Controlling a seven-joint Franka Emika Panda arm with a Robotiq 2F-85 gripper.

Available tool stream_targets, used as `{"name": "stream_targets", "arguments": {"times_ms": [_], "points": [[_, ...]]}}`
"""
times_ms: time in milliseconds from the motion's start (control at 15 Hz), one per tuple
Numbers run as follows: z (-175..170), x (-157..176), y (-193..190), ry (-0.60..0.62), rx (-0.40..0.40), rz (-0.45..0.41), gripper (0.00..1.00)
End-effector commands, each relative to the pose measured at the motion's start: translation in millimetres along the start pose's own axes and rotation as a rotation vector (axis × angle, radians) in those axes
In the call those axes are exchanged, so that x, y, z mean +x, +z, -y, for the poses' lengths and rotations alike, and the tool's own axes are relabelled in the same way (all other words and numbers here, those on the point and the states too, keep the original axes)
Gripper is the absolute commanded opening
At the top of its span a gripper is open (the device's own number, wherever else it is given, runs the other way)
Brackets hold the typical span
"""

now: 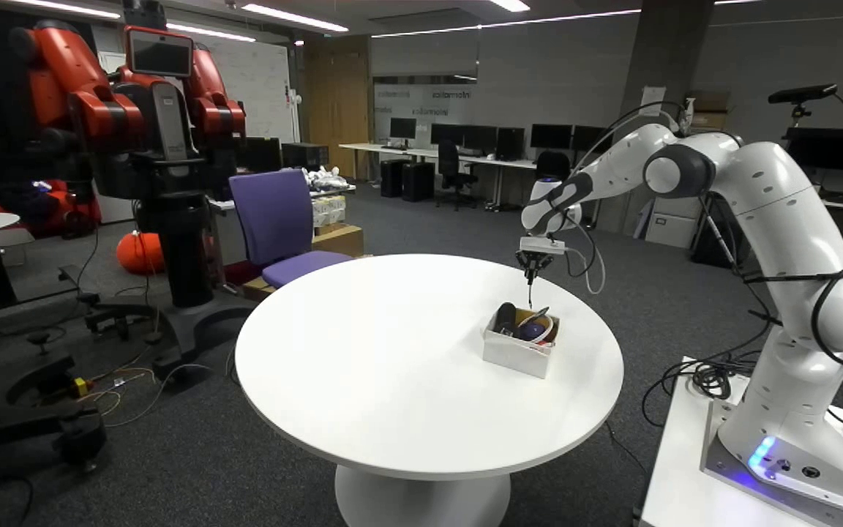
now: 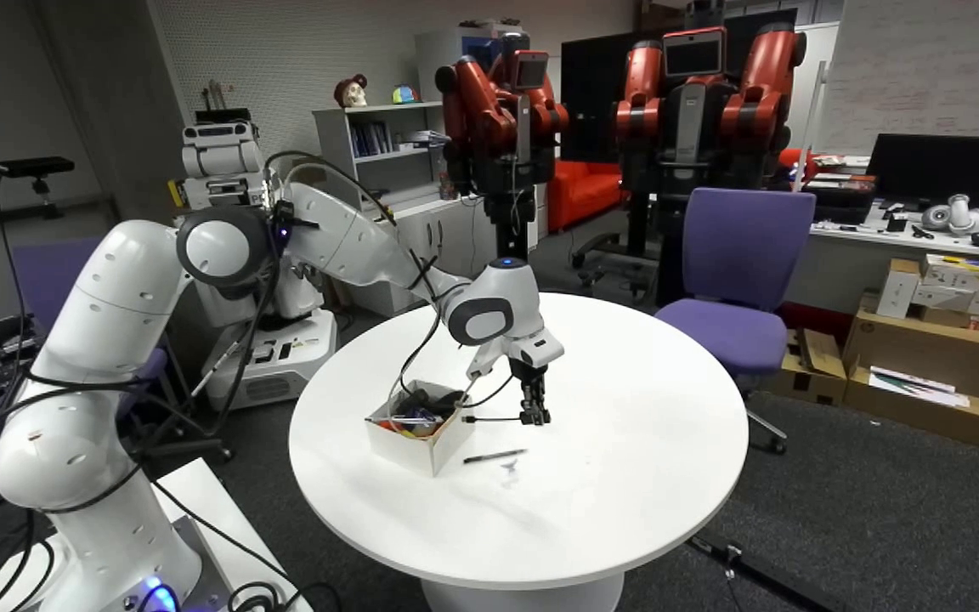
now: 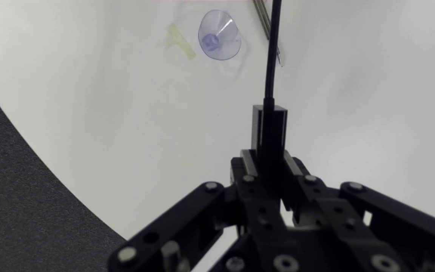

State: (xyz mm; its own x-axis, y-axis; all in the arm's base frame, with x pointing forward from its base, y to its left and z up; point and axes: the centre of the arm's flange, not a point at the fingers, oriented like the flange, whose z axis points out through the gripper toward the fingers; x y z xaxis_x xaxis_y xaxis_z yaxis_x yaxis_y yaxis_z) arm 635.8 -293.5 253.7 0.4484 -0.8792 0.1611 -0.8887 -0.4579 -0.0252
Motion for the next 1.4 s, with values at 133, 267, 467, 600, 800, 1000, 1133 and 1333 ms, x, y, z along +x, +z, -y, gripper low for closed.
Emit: {"name": "stream_targets", "arguments": {"times_ms": [133, 267, 467, 600, 800, 1000, 1133, 1333], "points": [[-32.6, -43.8, -59.6, -0.071, 0.046, -0.045, 0.05], [-34.9, -60.3, -74.2, -0.096, 0.062, -0.065, 0.05], [-25.2, -91.9, -94.2, -0.162, 0.088, -0.103, 0.05], [-16.1, -114.0, -106.7, -0.228, 0.101, -0.122, 0.05], [-2.7, -144.4, -119.1, -0.336, 0.12, -0.13, 0.05], [11.8, -166.0, -126.3, -0.41, 0.13, -0.137, 0.05], [20.3, -176.6, -126.9, -0.474, 0.11, -0.155, 0.05], [30.2, -185.4, -122.5, -0.568, 0.073, -0.212, 0.05]]}}
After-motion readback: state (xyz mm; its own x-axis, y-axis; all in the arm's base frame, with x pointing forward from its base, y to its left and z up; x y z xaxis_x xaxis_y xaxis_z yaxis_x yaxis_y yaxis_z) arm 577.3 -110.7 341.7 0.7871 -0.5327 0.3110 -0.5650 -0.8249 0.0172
